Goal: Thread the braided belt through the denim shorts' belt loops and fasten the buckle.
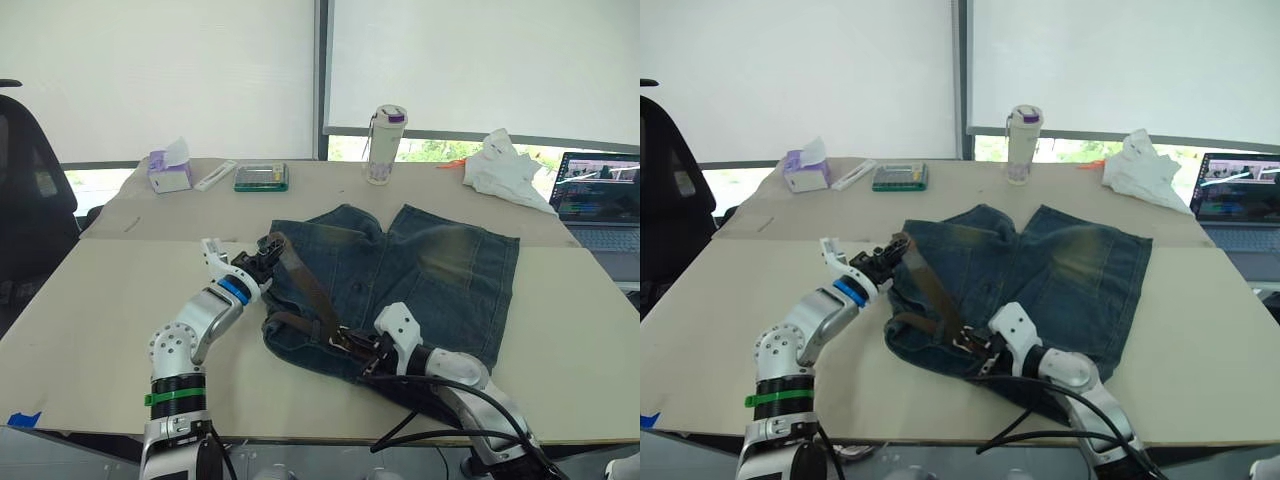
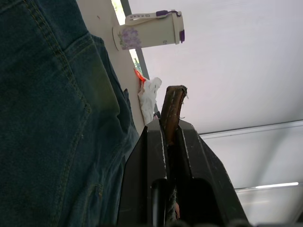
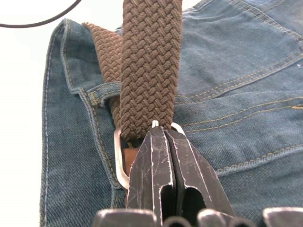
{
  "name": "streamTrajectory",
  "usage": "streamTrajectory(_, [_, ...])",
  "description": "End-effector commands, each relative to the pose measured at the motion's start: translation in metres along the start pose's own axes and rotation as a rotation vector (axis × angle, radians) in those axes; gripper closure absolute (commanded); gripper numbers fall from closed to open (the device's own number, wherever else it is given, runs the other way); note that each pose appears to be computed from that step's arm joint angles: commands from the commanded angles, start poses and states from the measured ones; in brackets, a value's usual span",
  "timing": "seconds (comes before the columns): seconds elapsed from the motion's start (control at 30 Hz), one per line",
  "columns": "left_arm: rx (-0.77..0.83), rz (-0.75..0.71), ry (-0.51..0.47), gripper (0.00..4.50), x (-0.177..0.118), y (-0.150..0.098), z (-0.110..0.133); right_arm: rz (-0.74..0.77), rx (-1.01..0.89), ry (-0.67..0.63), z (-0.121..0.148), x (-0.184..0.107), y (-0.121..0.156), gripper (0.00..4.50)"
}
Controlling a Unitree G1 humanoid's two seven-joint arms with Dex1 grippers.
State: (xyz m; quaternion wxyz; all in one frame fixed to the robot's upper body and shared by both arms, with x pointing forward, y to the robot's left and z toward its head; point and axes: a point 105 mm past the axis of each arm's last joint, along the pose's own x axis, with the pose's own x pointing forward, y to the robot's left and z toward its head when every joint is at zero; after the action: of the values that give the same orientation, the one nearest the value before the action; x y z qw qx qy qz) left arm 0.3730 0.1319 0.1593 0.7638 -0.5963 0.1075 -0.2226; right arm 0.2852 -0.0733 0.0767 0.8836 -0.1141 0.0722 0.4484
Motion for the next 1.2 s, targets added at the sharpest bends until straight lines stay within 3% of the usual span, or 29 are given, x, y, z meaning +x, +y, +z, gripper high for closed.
streamTrajectory(0.03, [0.022,-0.032,-0.016,4.50,0.001,-0.009,0.007,0.048,-0.005,0.081,-0.018,0.002,0.006,4.47])
streamTrajectory(0.53, [0.012,-0.099,-0.016,4.50,0.004,-0.024,0.009,0.124,0.006,0.305,-0.062,0.000,0.010,4.47])
streamTrajectory(0.77, [0.001,-0.246,0.057,4.50,0.015,-0.065,-0.009,0.158,0.023,0.375,-0.080,-0.004,0.014,4.47])
streamTrajectory(1.0, [0.002,-0.332,0.277,4.50,0.022,-0.083,-0.055,0.152,0.046,0.385,-0.085,-0.004,0.015,4.47])
streamTrajectory(1.2, [0.054,-0.442,0.686,4.50,0.018,-0.097,-0.142,0.148,0.063,0.386,-0.088,-0.003,0.016,4.47])
